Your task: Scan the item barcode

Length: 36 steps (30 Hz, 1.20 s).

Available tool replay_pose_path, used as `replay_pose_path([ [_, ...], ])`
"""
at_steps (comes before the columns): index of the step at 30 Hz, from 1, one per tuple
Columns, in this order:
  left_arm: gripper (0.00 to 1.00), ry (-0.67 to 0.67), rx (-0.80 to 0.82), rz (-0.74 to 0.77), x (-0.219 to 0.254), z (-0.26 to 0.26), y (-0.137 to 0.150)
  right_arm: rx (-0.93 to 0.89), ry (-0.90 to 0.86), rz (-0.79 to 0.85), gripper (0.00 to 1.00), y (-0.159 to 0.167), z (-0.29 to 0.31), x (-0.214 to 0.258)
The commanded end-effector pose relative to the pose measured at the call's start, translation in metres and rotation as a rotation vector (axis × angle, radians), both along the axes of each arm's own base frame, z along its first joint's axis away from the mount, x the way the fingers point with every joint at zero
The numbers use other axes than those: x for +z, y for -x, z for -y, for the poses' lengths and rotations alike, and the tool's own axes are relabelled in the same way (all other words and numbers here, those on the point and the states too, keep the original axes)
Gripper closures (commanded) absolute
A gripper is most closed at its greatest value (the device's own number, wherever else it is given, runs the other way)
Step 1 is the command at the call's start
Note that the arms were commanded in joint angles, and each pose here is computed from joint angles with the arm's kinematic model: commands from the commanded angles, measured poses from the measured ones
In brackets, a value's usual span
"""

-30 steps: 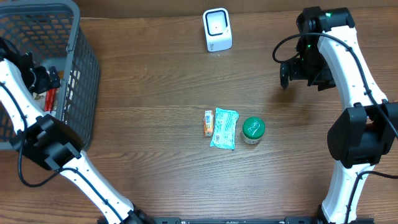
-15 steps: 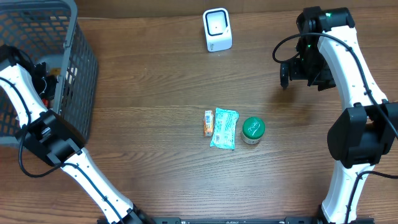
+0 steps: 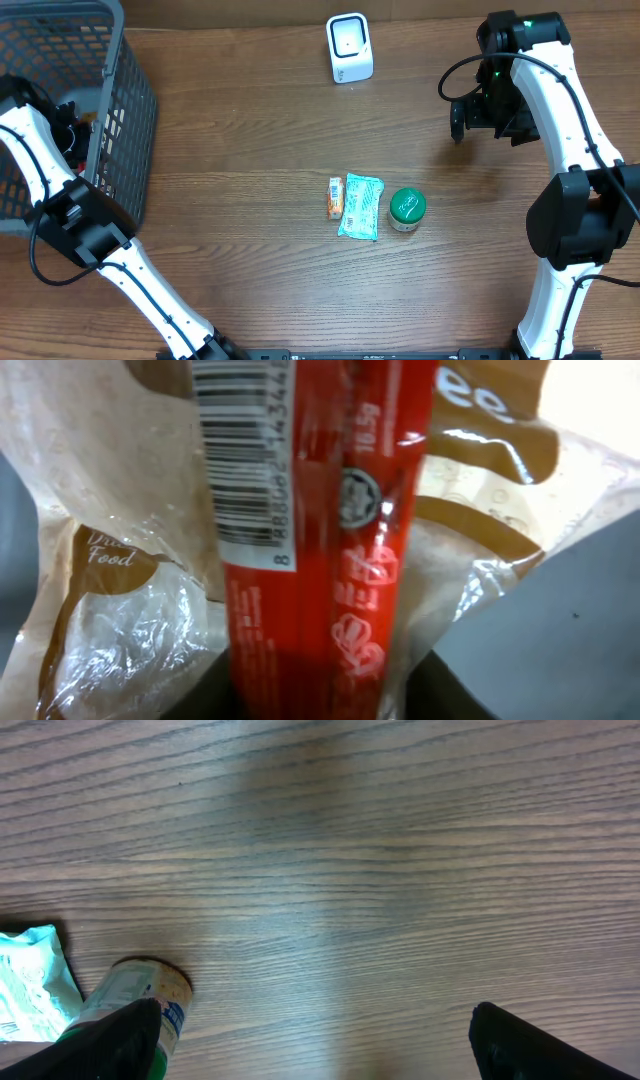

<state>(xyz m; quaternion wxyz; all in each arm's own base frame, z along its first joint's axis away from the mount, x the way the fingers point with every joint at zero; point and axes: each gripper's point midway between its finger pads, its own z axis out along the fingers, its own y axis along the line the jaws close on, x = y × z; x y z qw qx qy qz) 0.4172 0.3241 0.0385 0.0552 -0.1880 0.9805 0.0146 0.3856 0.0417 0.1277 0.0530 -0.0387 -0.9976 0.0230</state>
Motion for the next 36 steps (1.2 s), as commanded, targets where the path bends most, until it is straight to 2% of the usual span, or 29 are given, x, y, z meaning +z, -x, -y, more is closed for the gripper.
replay_pose_path([
  [1, 0.86, 0.099, 0.006, -0.037, -0.033, 0.016, 0.004, 0.007, -0.012, 0.040, 0.00, 0.002, -0.001, 0.015],
  [4, 0.96, 0.088, 0.036, -0.019, -0.022, 0.014, 0.002, 0.007, -0.012, 0.040, 0.00, 0.002, -0.001, 0.015],
  [10, 0.96, 0.013, 0.062, 0.086, 0.036, 0.007, -0.009, 0.007, -0.012, 0.040, 0.00, 0.002, -0.001, 0.015],
  [22, 0.96, -0.166, 0.150, 0.402, 0.205, 0.016, -0.011, 0.007, -0.012, 0.040, 0.00, 0.002, -0.001, 0.015],
  [29, 0.96, -0.230, 0.188, 0.595, 0.310, 0.058, 0.014, 0.007, -0.012, 0.040, 0.00, 0.002, -0.001, 0.015],
  [33, 0.96, -0.237, 0.200, 0.713, 0.368, 0.100, 0.039, 0.007, -0.012, 0.040, 0.00, 0.002, -0.001, 0.015],
  [36, 0.94, -0.210, 0.156, 0.757, 0.392, 0.142, 0.054, 0.007, -0.012, 0.040, 0.00, 0.002, -0.001, 0.015],
])
